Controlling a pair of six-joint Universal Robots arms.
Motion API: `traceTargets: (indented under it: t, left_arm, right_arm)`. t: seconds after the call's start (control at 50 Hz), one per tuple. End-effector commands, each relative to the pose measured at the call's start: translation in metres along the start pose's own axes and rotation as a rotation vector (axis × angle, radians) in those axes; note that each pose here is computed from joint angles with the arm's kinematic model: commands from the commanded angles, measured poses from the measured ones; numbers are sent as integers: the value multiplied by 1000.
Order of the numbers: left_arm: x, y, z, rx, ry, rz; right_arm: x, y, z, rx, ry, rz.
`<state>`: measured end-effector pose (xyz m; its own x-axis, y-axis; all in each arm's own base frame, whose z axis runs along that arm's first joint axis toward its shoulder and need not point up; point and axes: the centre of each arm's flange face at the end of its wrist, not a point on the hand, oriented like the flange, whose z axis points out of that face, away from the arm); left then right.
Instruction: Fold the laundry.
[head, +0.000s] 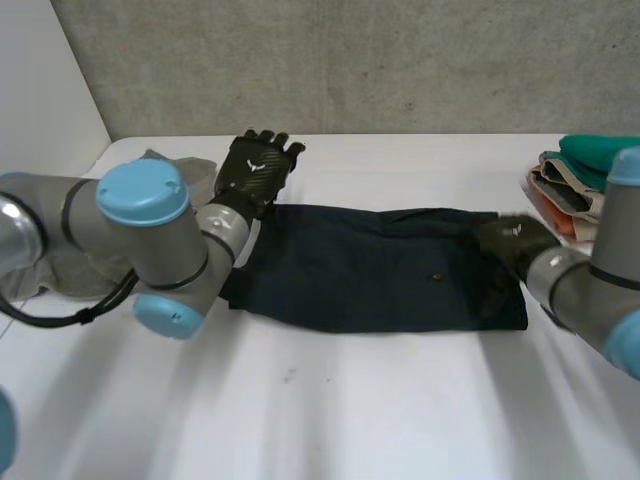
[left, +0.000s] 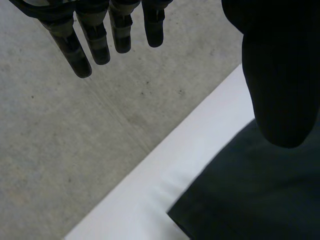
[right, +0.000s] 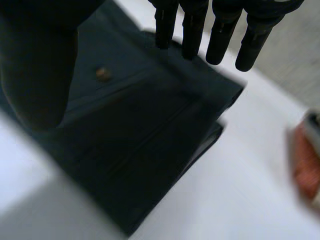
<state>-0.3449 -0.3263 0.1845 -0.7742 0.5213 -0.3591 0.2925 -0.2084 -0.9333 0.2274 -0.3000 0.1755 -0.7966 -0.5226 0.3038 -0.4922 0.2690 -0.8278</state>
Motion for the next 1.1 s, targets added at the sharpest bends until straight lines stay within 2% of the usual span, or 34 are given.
traceTargets:
  t: [0.02,0.16,0.28,0.36,0.48,0.56,0.58,0.6,0.64,0.66,0.72,0.8,0.86,0.94,0.96,1.0,1.02,1.1]
  left_arm:
    - [8,12,-23,-69,32,-24]
    - [9,11,-27,-77,34,-25]
    - [3,-7,-34,-45,22,-30]
    - [-2,-18,-40,-31,13,-50]
    - [-8,-25,-52,-28,3,-97]
    - [-14,-29,-56,-25,-12,-116]
    - [-15,-30,-57,-22,-15,-119]
    - [-18,-31,-58,-20,-20,-125]
    - [-20,-32,-59,-19,-27,-129]
    - [-21,-32,-60,-19,-30,-132]
    - [-22,-31,-62,-24,-32,-139]
    - [-21,-29,-62,-29,-32,-142]
    - [-22,-31,-61,-20,-35,-143]
    - [-25,-38,-57,7,-43,-150]
    - [-26,-40,-57,16,-44,-153]
    - [-26,-47,-54,36,-45,-159]
    - [-28,-55,-51,64,-49,-177]
    - [-25,-70,-47,105,-36,-221]
  right_arm:
    - [2,29,13,25,23,9]
    - [14,47,28,10,165,-76]
    - [31,27,12,93,292,-213]
    - [46,18,5,77,367,-422]
    - [39,-3,9,156,386,-611]
    - [-37,-43,0,463,231,-717]
    - [-76,-51,-8,605,118,-760]
    - [-96,-51,-13,671,51,-779]
    - [-115,-48,-16,731,-18,-799]
    - [-136,-40,-18,773,-113,-825]
    - [-166,-18,-20,772,-246,-844]
    - [-178,-10,-21,743,-295,-852]
    - [-177,-15,-22,745,-298,-833]
    - [-158,-40,-31,748,-253,-677]
    - [-142,-55,-35,744,-227,-538]
    - [-125,-68,-39,734,-212,-369]
    - [-110,-78,-41,719,-204,-199]
    - [-80,-81,-36,624,-190,111]
